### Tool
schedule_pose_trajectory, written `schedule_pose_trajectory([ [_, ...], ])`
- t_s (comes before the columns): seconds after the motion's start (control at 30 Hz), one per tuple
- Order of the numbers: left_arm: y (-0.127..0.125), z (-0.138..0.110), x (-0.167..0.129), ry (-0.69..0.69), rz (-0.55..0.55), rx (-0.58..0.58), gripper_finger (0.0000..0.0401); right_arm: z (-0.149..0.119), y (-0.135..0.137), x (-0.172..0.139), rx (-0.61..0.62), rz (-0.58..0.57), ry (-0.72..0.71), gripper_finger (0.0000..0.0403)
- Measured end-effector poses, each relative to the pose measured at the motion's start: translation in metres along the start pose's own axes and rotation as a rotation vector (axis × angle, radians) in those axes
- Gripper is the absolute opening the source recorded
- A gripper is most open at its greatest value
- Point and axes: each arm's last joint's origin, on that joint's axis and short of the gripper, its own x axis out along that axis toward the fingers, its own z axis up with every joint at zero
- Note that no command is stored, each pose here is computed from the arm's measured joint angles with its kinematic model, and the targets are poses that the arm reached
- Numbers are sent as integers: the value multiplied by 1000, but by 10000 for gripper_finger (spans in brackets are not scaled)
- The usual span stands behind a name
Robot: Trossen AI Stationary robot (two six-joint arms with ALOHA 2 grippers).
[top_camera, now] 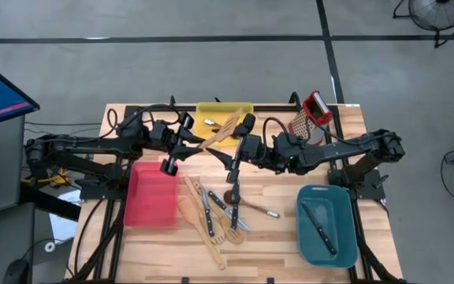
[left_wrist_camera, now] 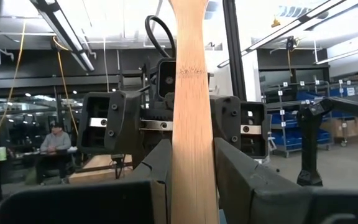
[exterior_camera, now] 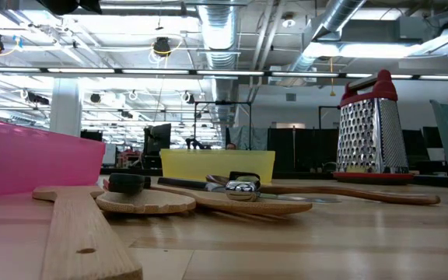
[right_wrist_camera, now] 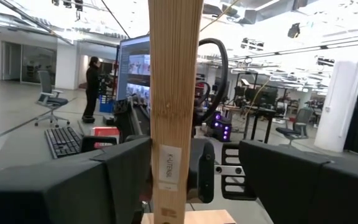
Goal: Pick & Place Kitchen Items
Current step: Put the brown spatula into the red bin
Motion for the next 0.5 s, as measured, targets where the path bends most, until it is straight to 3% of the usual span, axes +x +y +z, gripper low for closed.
schedule_pose_trajectory([
  [0.5, 0, 0, 0, 2, -4, 2, 66, -1, -6, 3, -16, 78, -18, 256],
])
